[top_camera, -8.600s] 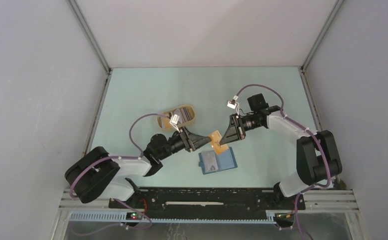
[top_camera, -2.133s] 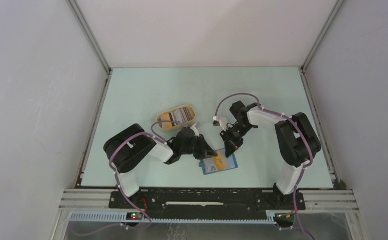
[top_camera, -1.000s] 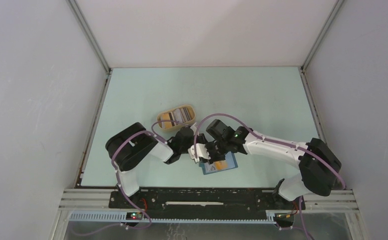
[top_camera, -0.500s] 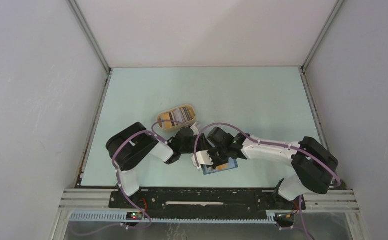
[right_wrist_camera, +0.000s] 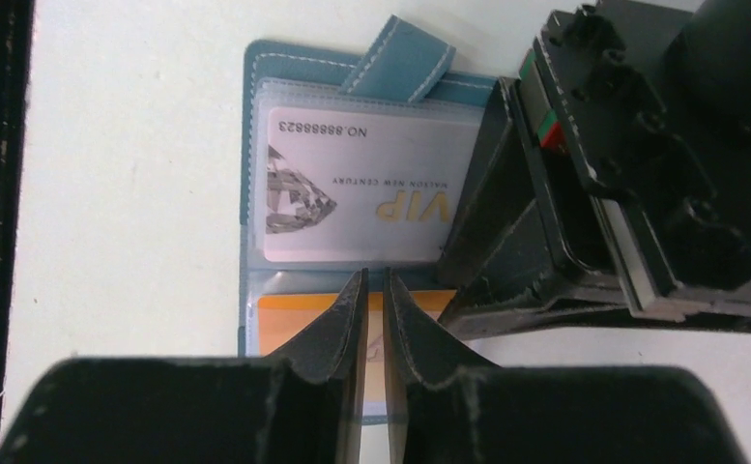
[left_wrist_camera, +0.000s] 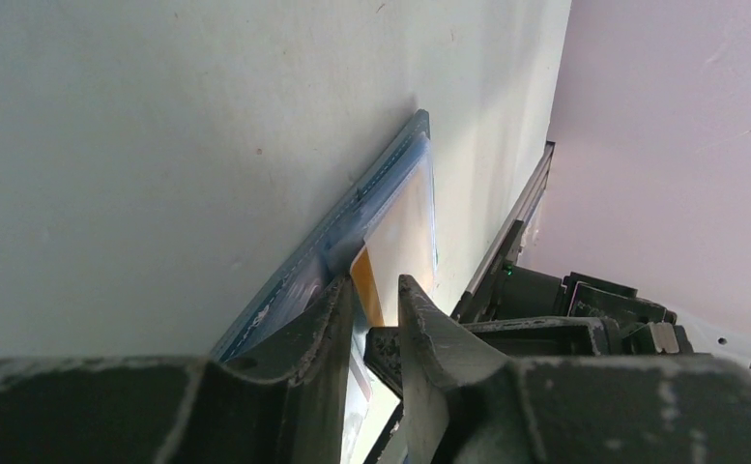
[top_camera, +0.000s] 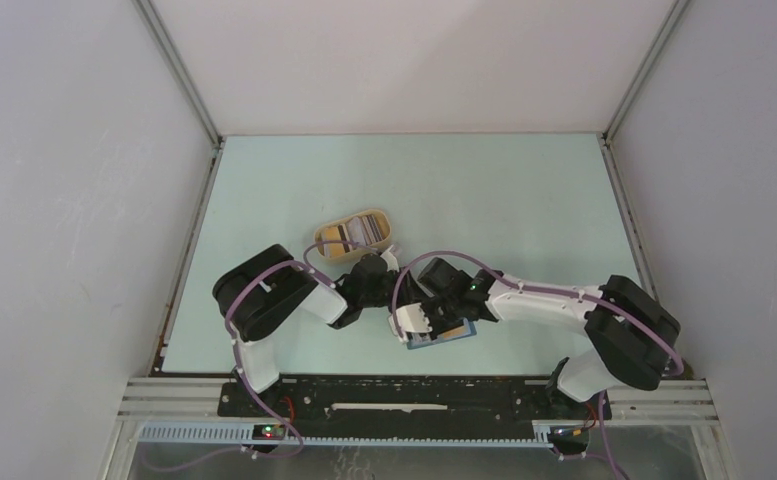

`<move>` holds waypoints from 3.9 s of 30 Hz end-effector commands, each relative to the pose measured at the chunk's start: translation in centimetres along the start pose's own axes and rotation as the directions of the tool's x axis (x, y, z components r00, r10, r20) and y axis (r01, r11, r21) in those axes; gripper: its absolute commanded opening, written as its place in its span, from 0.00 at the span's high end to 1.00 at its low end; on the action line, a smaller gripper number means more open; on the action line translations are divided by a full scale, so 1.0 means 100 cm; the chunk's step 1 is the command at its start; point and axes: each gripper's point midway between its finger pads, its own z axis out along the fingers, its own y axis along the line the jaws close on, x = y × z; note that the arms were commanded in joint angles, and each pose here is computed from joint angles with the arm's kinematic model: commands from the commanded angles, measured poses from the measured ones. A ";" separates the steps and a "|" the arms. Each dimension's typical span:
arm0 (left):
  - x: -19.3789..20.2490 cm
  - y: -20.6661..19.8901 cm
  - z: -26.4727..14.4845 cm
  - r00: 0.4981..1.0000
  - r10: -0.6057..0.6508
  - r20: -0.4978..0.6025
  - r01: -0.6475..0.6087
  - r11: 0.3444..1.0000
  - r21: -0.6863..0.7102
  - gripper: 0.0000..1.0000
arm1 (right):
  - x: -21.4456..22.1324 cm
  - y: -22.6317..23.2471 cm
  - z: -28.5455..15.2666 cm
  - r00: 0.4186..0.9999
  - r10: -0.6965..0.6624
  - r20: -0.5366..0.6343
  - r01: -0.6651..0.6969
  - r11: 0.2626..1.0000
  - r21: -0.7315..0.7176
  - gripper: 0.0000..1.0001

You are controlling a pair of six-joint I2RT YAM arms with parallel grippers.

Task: Put the credit cards into the card holder
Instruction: Insert the credit card into the card holder, then close the card holder at the center of the board.

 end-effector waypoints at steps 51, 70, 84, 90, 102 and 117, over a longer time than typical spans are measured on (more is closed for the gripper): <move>-0.058 -0.041 -0.181 0.408 0.726 0.554 -0.720 0.629 -0.294 0.00 | -0.023 -0.002 -0.124 0.747 0.552 0.371 -0.488 0.834 -0.258 0.38; -0.022 -0.021 -0.148 0.169 0.901 0.399 -0.931 0.278 -0.234 0.00 | -0.009 -0.003 -0.115 0.744 0.589 0.315 -0.529 0.808 -0.260 0.38; -0.018 -0.008 -0.121 0.040 0.968 0.249 -0.968 0.100 -0.232 0.09 | 0.011 -0.013 -0.106 0.618 0.748 0.243 -0.671 0.663 -0.333 0.45; -0.014 -0.008 -0.106 -0.001 0.979 0.206 -0.983 0.036 -0.177 0.13 | 0.017 -0.015 -0.101 0.594 0.777 0.206 -0.703 0.627 -0.335 0.48; 0.026 0.003 -0.078 -0.076 0.992 0.099 -0.997 -0.078 0.017 0.23 | 0.022 -0.014 -0.098 0.563 0.806 0.185 -0.727 0.589 -0.354 0.48; 0.036 0.019 -0.060 -0.069 0.997 -0.046 -0.990 -0.063 0.122 0.67 | 0.025 -0.012 -0.092 0.543 0.826 0.152 -0.742 0.557 -0.373 0.50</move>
